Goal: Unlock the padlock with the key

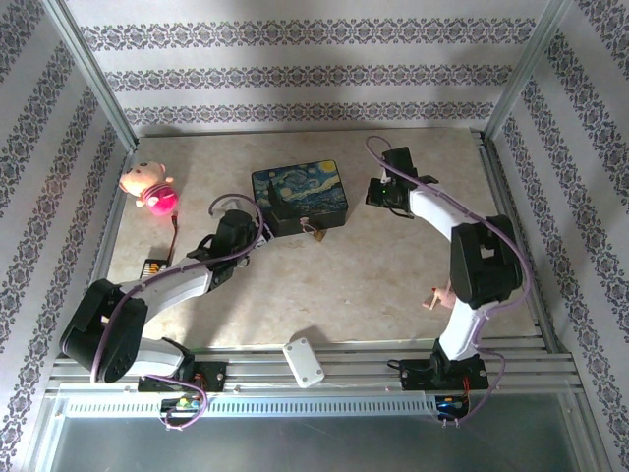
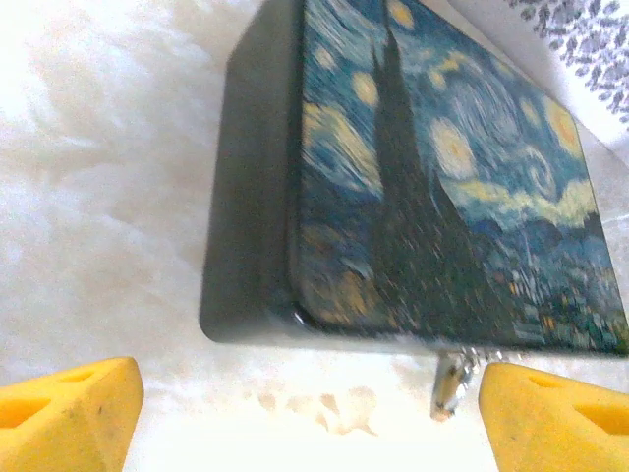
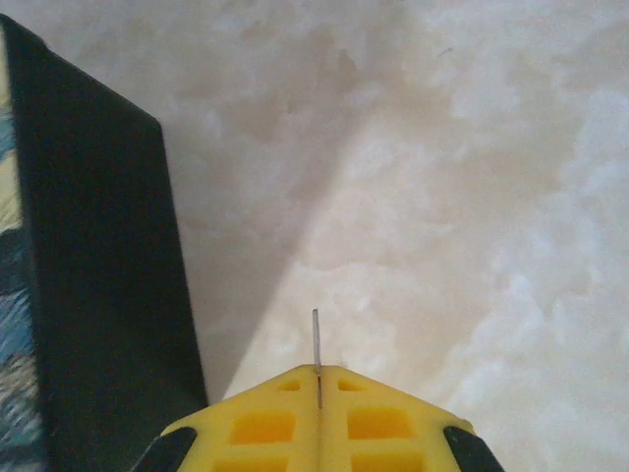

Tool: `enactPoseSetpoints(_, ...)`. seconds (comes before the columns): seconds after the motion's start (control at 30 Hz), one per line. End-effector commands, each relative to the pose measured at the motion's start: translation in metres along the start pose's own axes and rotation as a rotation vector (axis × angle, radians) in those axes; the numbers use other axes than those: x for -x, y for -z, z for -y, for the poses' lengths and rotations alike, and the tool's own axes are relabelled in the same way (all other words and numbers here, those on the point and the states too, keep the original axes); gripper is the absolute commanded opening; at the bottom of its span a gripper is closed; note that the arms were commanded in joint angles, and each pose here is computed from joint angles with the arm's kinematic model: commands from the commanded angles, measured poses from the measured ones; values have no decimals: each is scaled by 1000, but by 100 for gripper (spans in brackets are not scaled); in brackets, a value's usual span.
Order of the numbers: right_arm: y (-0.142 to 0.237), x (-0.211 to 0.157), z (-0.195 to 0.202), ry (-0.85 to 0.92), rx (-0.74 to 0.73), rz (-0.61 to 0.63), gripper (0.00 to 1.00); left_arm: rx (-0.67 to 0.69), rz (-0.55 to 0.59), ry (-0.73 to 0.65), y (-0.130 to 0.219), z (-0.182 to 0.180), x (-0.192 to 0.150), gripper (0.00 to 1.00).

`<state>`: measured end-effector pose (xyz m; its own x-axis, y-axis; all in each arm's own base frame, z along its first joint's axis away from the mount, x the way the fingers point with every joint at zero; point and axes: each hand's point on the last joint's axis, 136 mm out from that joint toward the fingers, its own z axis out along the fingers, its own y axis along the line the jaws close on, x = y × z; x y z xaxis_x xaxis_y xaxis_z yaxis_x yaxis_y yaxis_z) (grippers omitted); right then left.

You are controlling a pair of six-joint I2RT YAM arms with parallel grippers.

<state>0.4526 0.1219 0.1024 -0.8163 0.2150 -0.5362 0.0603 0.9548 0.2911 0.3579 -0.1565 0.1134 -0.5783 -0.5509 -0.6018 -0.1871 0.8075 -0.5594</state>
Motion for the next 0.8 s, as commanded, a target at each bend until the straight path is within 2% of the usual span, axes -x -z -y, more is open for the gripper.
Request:
enactPoseSetpoints(0.0,11,-11,6,-40,-18,20,0,52,-26,-50,-3,13,-21,88)
enactPoseSetpoints(0.13,20,-25,5,-59,15,19,0,79,-114,-143,-24,47,-62,89)
enactPoseSetpoints(0.27,30,-36,6,-53,35,11,0,157,-156,-241,-45,70,-84,89)
enactPoseSetpoints(0.5,52,-33,13,-63,73,28,0,383,-86,-311,-66,61,-82,89)
enactPoseSetpoints(0.77,54,-30,5,-44,183,4,0,541,3,-340,-76,57,-70,87)
